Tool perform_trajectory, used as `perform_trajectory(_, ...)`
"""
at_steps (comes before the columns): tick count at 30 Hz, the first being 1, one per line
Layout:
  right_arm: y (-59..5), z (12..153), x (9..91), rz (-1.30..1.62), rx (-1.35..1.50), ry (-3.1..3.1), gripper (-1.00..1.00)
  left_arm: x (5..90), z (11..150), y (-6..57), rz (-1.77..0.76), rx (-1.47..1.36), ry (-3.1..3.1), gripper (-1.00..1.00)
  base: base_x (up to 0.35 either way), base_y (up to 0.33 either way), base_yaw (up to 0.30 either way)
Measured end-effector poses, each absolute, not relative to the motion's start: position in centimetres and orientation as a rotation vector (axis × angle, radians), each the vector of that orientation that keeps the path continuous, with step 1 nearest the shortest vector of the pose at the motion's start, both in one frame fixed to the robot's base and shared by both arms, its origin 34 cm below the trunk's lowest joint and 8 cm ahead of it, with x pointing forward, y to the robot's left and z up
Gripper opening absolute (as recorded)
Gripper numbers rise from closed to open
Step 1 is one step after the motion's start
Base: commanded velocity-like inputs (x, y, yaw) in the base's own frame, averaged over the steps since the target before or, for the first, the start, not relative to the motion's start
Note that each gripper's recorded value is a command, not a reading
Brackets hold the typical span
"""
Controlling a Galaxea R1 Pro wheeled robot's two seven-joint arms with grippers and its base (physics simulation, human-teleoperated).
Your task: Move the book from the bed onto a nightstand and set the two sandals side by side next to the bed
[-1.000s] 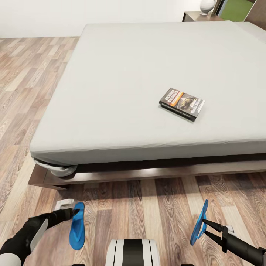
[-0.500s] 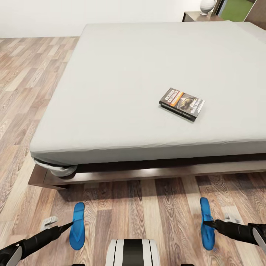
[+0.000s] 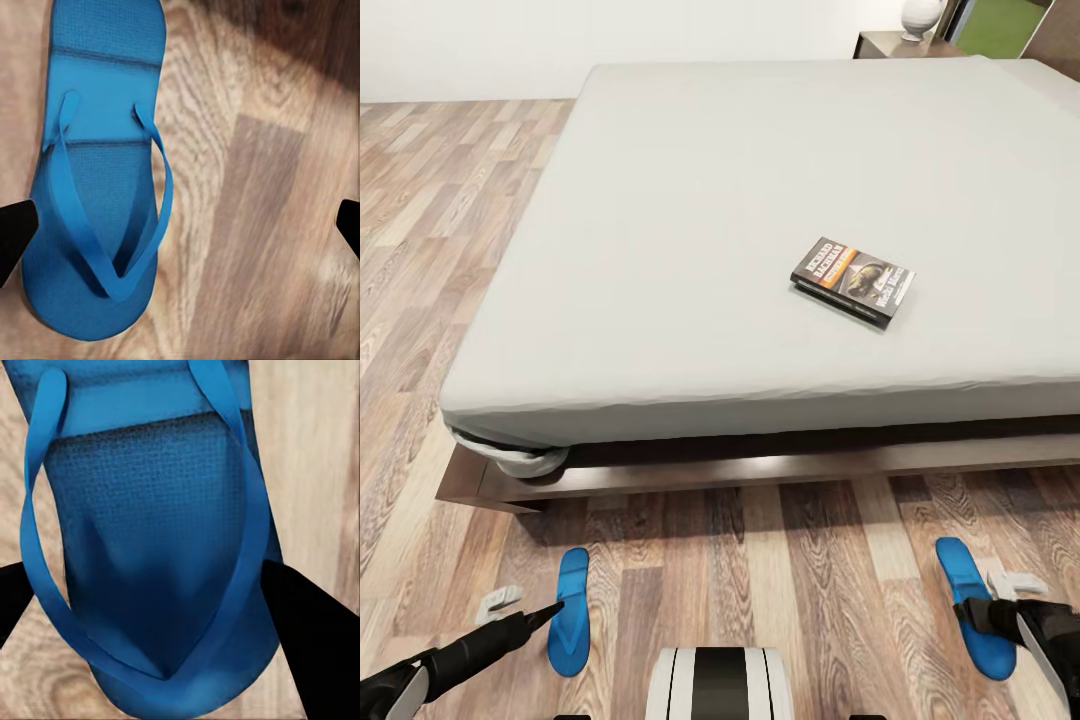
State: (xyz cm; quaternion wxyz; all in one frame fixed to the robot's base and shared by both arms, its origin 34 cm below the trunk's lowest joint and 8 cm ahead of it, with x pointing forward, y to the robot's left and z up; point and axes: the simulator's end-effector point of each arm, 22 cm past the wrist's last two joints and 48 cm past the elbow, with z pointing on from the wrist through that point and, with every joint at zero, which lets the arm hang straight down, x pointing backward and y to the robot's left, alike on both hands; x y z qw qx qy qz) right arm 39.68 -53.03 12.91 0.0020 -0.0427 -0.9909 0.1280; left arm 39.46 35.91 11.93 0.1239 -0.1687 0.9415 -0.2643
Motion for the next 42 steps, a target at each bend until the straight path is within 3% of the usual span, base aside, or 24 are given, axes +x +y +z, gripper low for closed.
perform_trajectory(8,-53.0,12.8,43.8,0.453,-0.048,-3.333,-1.0,39.4,11.8,35.2,-0.783,-0.495,2.743,1.0,0.0,0.0,0.0)
perform_trajectory(15,-51.8,9.7,35.8,0.396,-0.106,-3.223,-1.0,39.4,11.8,35.2,-0.783,-0.496,2.743,1.0,0.006,0.022,0.0)
perform_trajectory(42,-51.6,9.9,38.1,0.415,-0.053,-3.341,-1.0,39.4,11.8,35.3,-0.782,-0.494,2.743,1.0,0.075,0.296,0.0)
